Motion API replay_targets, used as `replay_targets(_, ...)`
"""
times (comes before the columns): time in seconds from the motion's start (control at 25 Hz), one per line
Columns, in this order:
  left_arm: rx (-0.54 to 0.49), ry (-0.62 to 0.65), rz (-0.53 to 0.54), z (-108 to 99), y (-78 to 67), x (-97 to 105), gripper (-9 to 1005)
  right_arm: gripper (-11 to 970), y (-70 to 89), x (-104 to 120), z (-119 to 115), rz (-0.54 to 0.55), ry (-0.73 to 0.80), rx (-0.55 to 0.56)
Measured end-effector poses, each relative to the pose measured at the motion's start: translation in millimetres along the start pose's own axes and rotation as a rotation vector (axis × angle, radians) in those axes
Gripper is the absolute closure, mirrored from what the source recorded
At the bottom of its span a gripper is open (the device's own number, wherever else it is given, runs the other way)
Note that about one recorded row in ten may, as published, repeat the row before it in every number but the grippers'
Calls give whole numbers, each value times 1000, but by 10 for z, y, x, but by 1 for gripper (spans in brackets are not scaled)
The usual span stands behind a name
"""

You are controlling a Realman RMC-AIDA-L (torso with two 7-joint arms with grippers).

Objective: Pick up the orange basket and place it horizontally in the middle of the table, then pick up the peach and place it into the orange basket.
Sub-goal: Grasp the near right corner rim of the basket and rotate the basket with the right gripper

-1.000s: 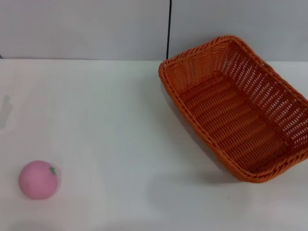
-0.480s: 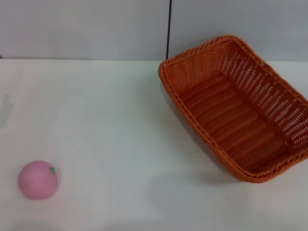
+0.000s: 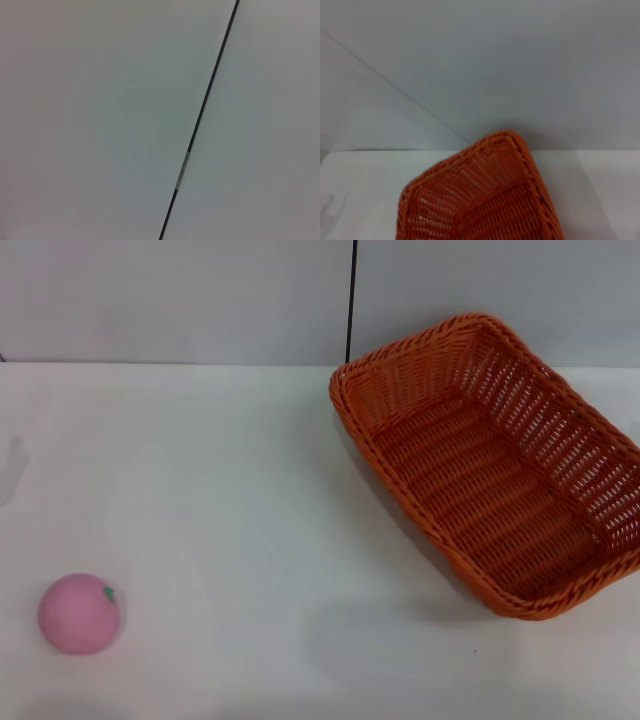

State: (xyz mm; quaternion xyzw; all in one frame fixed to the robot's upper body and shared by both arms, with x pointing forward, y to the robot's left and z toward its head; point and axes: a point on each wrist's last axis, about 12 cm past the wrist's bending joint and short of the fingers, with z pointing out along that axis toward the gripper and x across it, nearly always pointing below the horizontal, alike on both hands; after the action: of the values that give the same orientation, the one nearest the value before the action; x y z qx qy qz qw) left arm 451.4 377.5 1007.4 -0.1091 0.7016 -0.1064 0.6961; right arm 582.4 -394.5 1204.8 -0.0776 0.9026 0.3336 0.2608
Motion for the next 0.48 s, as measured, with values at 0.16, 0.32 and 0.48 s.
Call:
replay_targets(0.16, -5, 3, -2, -17, 7, 8, 156, 201, -22, 25, 155, 17, 30, 6)
replay_targets(0.32, -5, 2, -2, -18, 9, 6, 156, 215, -40, 62, 344, 28, 56, 6)
replay_targets(0.48, 0, 0, 2, -10, 5, -1, 156, 228, -88, 103, 547, 29, 71, 41)
